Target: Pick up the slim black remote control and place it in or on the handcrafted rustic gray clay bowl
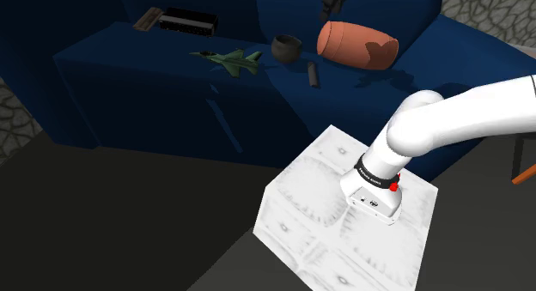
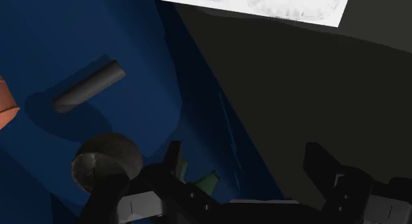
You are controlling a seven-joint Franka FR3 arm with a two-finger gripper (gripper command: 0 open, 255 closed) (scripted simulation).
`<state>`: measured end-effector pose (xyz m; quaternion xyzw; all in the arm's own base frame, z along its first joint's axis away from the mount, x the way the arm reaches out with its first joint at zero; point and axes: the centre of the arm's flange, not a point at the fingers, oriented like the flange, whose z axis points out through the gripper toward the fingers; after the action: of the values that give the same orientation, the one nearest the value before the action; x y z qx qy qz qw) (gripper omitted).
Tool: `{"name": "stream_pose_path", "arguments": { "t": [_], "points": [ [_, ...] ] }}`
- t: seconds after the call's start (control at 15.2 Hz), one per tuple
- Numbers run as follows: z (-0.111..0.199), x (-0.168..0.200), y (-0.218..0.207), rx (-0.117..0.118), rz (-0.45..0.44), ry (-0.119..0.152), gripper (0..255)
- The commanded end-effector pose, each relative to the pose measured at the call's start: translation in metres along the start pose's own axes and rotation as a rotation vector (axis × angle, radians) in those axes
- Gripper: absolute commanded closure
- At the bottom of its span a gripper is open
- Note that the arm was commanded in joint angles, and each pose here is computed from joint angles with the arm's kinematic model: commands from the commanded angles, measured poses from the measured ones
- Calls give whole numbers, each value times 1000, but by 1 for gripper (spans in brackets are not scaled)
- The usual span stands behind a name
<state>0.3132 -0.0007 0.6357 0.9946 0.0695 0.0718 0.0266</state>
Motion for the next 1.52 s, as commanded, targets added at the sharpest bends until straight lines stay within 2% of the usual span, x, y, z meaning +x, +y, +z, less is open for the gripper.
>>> {"name": "stream_pose_path", "arguments": {
  "t": [0.0,0.73,1.45],
  "points": [
    [0,0,0,0,0,0,0],
    [97,63,101,30,337,-79,0],
    [200,82,214,61,674,-158,0]
  ]
}}
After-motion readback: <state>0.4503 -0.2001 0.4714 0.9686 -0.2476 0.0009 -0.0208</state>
